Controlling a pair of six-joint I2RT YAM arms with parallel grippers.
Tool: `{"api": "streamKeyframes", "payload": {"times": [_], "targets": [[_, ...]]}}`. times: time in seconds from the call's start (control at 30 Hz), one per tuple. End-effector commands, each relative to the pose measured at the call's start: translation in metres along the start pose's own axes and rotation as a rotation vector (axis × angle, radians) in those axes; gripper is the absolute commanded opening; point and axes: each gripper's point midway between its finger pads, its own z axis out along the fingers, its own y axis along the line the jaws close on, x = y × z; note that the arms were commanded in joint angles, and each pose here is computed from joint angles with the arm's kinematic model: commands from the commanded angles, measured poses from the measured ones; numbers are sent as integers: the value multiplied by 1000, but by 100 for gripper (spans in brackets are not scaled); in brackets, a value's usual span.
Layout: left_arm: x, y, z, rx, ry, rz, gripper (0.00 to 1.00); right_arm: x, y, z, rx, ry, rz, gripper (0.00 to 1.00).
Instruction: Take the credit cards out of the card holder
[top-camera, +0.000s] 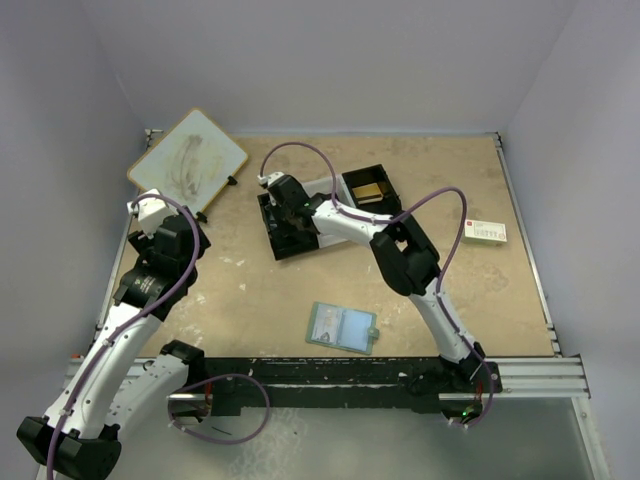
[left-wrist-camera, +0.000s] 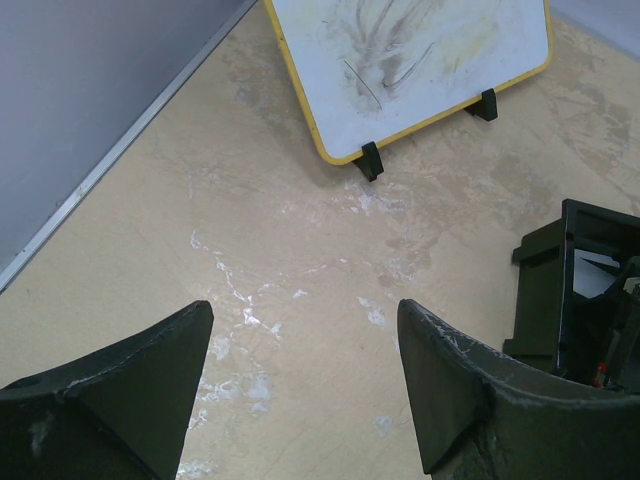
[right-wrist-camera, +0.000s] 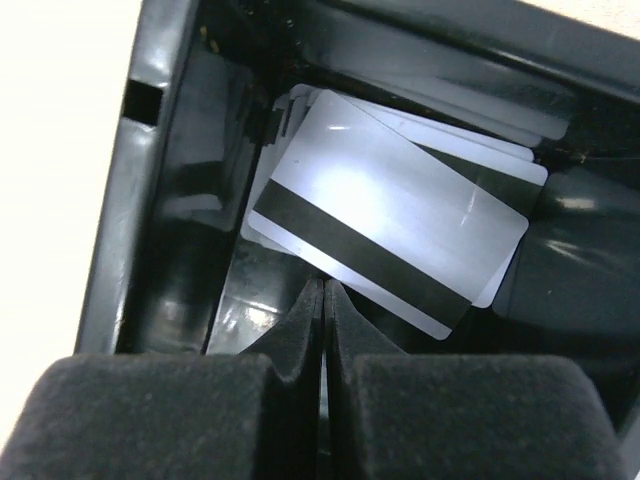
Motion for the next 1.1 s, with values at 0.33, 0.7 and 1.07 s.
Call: {"api": "streamKeyframes", "payload": {"times": [0.33,0.7,1.07], "targets": [[-2,-2,1,7,-7,-6,72,-30,-22,-6,139,-73,-24,3],[-2,-2,1,8,-4,-3,72,-41,-26,-20,157,-98,-34,5],[-2,-4,0,23,-5,-4,72,-95,-22,-143,125,-327,70,21]]}}
